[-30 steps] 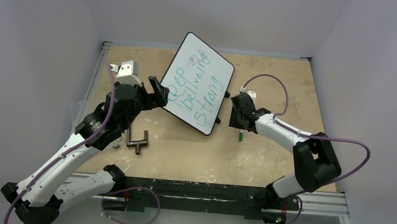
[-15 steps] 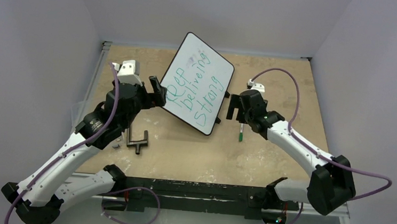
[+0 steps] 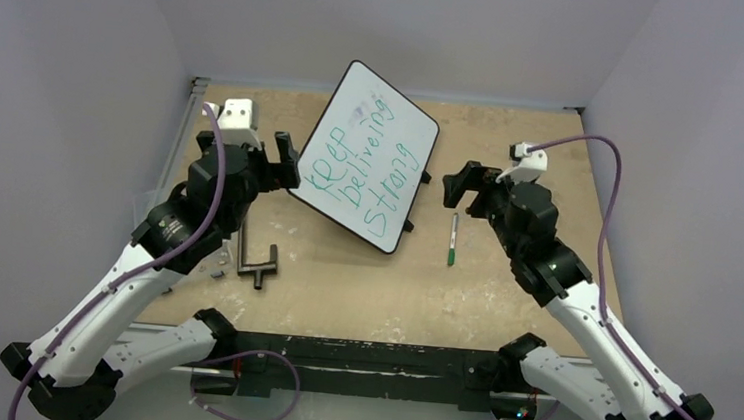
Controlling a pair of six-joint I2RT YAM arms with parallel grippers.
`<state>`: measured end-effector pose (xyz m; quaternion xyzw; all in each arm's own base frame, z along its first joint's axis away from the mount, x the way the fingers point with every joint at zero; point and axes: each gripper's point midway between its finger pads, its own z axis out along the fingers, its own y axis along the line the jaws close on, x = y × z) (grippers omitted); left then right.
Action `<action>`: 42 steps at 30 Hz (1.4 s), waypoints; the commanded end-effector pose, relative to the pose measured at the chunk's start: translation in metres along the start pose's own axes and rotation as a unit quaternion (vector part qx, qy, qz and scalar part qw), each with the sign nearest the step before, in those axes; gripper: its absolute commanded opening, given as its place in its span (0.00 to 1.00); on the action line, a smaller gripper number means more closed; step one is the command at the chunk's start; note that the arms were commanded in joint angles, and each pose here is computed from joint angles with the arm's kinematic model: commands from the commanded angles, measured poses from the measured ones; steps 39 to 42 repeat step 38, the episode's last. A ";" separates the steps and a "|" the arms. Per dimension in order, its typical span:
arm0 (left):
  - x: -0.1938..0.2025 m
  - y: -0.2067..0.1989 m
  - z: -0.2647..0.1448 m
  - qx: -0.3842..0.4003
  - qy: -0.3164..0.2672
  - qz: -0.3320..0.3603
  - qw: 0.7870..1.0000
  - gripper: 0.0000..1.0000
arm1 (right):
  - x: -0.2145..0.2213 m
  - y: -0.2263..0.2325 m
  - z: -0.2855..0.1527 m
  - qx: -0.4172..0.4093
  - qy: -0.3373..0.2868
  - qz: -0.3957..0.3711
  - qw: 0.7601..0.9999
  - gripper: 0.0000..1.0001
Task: Write a sentence on the whiteboard
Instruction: Reset both arms
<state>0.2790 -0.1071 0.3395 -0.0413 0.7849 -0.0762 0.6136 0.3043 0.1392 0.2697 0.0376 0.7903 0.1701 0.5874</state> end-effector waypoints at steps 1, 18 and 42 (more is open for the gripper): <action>-0.030 0.021 -0.014 -0.035 -0.038 0.026 0.998 1.00 | -0.032 0.007 -0.020 -0.033 -0.070 0.008 0.997 0.99; -0.009 0.045 -0.008 -0.075 -0.036 0.133 0.988 1.00 | -0.028 0.000 -0.073 -0.081 -0.119 0.048 0.988 0.99; 0.008 0.052 -0.010 -0.073 -0.045 0.124 0.989 1.00 | -0.033 -0.013 -0.075 -0.049 -0.138 0.062 0.987 0.99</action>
